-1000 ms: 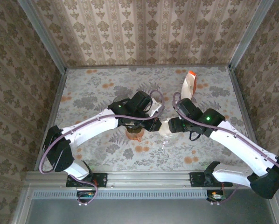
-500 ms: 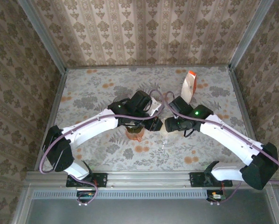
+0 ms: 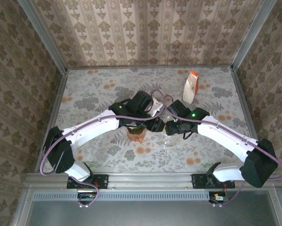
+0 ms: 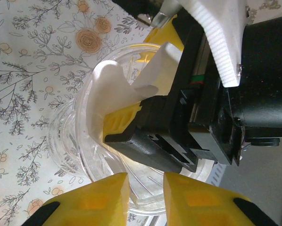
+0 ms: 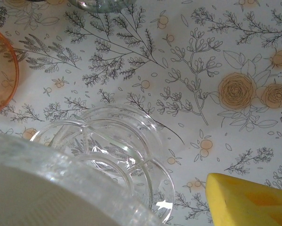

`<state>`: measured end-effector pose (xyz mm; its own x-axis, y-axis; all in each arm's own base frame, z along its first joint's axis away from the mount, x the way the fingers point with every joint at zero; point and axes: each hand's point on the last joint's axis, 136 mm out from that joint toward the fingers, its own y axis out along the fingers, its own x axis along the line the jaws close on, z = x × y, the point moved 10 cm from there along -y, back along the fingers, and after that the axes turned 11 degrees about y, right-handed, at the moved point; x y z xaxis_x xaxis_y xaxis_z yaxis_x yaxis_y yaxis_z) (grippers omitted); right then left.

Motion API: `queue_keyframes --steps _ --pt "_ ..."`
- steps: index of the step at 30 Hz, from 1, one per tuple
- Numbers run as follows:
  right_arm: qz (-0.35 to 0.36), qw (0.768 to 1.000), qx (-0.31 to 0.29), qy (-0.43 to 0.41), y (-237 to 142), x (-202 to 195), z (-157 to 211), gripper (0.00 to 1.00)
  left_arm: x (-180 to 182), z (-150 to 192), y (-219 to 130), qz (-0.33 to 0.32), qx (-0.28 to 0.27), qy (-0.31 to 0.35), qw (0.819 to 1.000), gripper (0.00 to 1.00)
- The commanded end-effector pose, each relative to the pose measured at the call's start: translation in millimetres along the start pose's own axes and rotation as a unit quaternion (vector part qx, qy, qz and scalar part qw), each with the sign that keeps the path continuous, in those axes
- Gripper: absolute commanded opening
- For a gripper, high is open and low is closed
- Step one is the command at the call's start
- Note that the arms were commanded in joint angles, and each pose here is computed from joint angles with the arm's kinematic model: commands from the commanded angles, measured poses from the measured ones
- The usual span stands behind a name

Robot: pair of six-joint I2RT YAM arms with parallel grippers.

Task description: Place the coffee filter in the dripper

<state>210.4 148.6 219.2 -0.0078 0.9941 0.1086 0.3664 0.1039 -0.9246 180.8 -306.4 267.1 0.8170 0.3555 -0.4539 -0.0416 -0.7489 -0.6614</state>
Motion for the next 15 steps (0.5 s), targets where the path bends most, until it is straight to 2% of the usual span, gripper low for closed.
queue_keyframes --steps 1,5,11,15 --pt "0.018 0.999 0.028 0.004 16.4 -4.7 8.8 0.70 4.6 7.1 4.3 -0.002 0.013 -0.014 1.000 0.28" --pt "0.024 0.999 0.032 0.007 19.1 -6.7 11.6 0.70 5.0 6.8 1.3 -0.014 0.010 -0.015 1.000 0.29" --pt "0.020 0.999 0.032 0.016 21.3 -8.1 14.8 0.70 -1.1 1.5 -12.9 -0.026 -0.018 -0.004 0.999 0.47" --pt "0.015 0.999 0.026 0.019 19.4 -7.4 13.6 0.70 -1.9 0.4 -19.3 -0.041 -0.031 -0.004 0.999 0.48"
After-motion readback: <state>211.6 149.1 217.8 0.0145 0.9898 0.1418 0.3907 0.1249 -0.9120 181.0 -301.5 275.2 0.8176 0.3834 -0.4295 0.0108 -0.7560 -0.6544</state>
